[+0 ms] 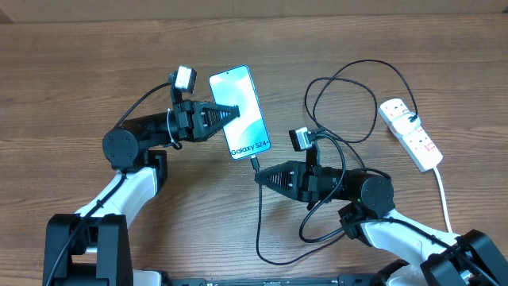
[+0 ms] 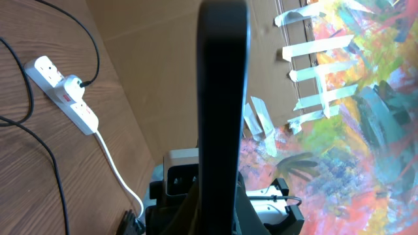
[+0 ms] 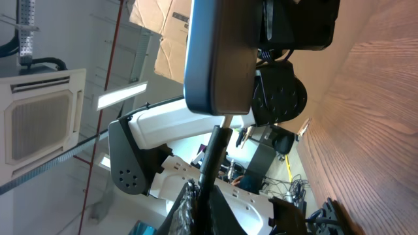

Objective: Plug charger to phone and switch on socket

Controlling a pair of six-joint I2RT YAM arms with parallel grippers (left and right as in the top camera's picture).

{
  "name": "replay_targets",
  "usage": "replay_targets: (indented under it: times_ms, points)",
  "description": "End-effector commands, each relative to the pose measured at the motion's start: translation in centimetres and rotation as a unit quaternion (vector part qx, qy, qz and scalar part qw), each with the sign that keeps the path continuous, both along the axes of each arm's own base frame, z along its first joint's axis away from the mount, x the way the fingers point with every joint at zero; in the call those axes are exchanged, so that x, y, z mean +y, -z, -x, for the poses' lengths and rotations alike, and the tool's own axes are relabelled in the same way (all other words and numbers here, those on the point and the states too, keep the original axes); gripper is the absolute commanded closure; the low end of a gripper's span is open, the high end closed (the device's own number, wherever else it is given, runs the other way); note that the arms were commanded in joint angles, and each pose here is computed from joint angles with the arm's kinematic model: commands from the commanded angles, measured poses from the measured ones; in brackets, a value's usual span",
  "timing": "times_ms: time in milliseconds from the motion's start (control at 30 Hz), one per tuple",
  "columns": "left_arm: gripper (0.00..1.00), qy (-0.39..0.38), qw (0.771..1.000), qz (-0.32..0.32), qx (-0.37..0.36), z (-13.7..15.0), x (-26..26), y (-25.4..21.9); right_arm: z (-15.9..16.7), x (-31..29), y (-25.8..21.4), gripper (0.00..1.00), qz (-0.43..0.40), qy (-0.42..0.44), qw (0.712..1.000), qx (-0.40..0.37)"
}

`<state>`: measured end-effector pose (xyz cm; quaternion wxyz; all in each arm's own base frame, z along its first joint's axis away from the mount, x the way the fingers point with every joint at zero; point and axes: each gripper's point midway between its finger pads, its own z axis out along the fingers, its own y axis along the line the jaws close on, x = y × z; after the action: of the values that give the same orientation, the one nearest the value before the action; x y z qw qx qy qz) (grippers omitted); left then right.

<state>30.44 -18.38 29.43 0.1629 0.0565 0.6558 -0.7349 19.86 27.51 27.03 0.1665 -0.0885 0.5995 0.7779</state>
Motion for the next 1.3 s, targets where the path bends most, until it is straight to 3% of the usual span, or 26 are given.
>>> replay_targets:
  times_ms: [0,233,767,1267]
  points:
    - [0.96,0.016,0.999,-0.012,-0.035,0.5,-0.3,-0.4,-1.2,-0.4,-0.4,0.96,-0.010,0.029,1.000,0.001]
    - [0.96,0.012,0.999,-0.008,-0.034,0.4,-0.3,-0.6,-2.1,-0.2,1.0,0.96,0.009,0.040,0.998,0.040]
    - [0.96,0.040,0.998,-0.030,-0.042,1.4,-0.5,0.2,-3.2,-0.2,-1.6,0.95,-0.017,0.069,0.997,-0.014]
    - [0.96,0.013,0.993,-0.029,-0.116,0.6,-0.3,0.0,-1.0,0.7,0.5,0.60,0.035,0.006,0.997,-0.067]
